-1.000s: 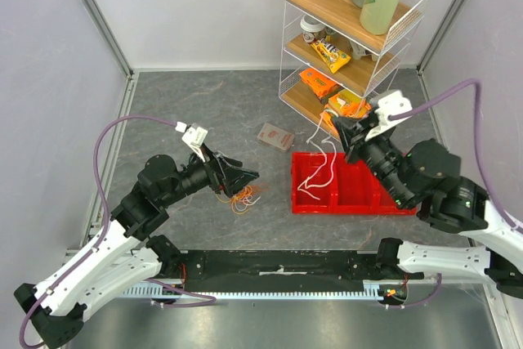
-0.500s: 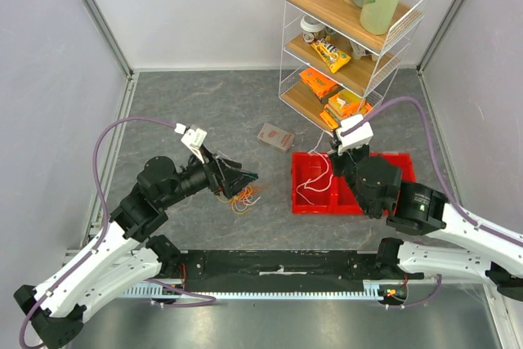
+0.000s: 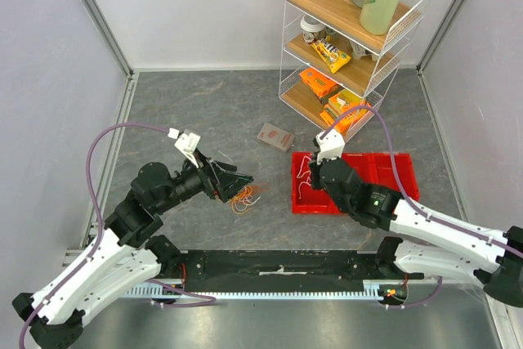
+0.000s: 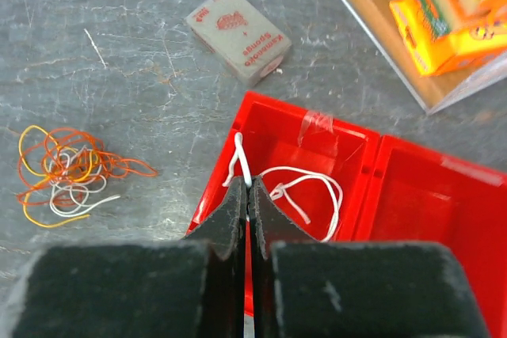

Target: Untangle the cables

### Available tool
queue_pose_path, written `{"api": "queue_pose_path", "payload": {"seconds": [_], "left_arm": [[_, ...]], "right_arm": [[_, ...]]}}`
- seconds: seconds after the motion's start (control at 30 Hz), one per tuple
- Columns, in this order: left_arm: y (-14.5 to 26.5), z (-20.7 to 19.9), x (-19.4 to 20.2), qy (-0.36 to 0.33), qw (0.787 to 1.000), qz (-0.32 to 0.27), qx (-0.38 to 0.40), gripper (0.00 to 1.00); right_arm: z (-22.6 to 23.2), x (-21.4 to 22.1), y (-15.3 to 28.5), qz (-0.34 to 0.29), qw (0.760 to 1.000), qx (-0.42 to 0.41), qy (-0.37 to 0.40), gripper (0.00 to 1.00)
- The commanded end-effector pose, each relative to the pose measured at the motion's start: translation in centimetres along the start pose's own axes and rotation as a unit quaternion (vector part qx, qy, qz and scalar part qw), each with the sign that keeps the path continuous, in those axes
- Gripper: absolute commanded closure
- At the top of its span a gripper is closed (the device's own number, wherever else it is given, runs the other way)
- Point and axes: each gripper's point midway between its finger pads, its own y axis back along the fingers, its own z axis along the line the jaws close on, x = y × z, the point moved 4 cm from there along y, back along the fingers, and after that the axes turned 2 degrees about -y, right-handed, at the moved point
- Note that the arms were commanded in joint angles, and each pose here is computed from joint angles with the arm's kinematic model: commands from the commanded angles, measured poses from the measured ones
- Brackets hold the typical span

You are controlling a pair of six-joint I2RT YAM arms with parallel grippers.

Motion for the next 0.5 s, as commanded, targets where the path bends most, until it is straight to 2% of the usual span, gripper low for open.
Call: {"api": "queue_pose_path", "payload": {"seconds": [0.0,0.13,0.27,0.37,0.47], "left_arm": [[0.0,0.4,0.4,0.014,1.000,0.000,-0.008,0.09],[0.0,0.8,0.8,0.015,1.000,0.006,-0.015,0.09],[-0.2,1.5,1.4,0.022,0.999,0.010,-0.031,0.10],[-0.7,3.4,2.8,0.056,0.994,0.033,-0.087,0.12],[-0.8,6.0,4.5,0.098,0.978,0.058,-0.176,0.14]], "right_arm": [[-0.3,0.9,-0.7,-0.008,0.991,0.004,-0.131,1.00],[-2.3,4.9,-1.8,0.041,0.984,0.049,-0.167,1.00],[-2.0,6.2,-2.6,0.083,0.985,0.052,-0.140,1.00],[-1.4,6.8,-3.1,0.124,0.984,0.055,-0.112,1.00],[-1.4,7.6,-3.5,0.162,0.980,0.068,-0.089,0.92]]}}
